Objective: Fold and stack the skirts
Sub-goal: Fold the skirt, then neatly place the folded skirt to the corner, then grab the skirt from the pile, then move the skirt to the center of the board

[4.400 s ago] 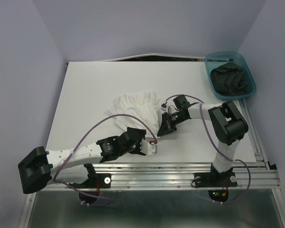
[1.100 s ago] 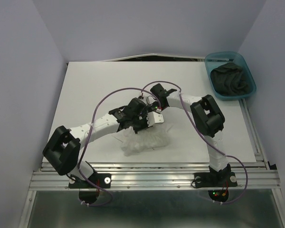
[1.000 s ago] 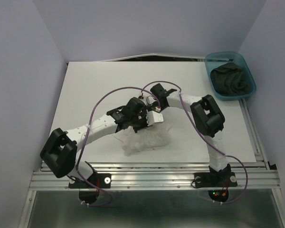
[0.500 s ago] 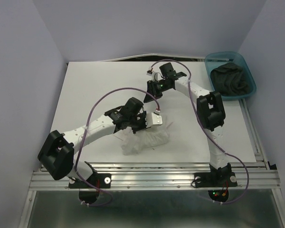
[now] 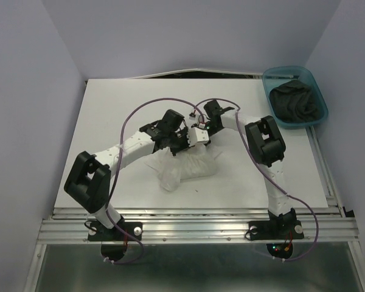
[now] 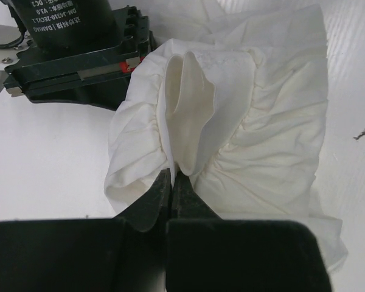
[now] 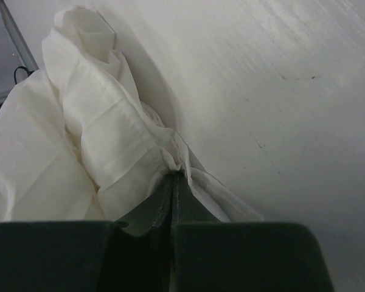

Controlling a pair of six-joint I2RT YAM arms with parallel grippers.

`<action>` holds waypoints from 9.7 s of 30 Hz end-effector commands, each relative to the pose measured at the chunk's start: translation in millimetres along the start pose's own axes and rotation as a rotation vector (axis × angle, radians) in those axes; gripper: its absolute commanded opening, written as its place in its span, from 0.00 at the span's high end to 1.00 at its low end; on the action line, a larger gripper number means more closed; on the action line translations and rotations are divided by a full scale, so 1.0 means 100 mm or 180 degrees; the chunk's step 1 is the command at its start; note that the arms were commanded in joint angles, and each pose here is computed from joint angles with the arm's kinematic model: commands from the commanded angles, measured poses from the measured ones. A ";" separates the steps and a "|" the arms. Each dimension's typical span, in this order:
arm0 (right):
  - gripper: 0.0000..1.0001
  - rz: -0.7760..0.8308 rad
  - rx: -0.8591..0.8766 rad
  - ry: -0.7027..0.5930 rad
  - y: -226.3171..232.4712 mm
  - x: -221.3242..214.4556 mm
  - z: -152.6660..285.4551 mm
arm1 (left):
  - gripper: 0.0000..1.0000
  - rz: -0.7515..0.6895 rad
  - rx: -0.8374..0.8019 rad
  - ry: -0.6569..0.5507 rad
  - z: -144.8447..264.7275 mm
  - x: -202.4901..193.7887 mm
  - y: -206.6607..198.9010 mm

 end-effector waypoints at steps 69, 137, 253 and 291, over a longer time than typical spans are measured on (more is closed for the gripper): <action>0.69 -0.0361 0.0949 0.0213 -0.04 -0.18 -0.43 | 0.01 0.3082 0.1189 -0.1407 1.24 -0.30 0.61; 0.00 0.0160 -0.0424 -0.2383 0.43 -0.53 2.44 | 0.02 0.3227 0.1594 0.2114 1.21 -3.04 0.84; 0.99 0.1573 0.0463 -0.3466 1.91 -0.31 3.42 | 0.05 0.2015 0.2842 -0.0860 2.75 -0.22 1.21; 0.20 0.1100 0.0067 -0.2308 1.11 -0.87 2.13 | 0.16 0.1763 0.1215 -0.0845 1.57 -0.18 0.90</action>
Point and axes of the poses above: each gripper's point midway between its finger pads, its own z axis back along the fingers, its own y axis along the line the jaws close on, x = y × z, the point moved 8 cm from there along z, back along the fingers, and after that the axes turned 15 degrees about -z, right-handed, at the moved point
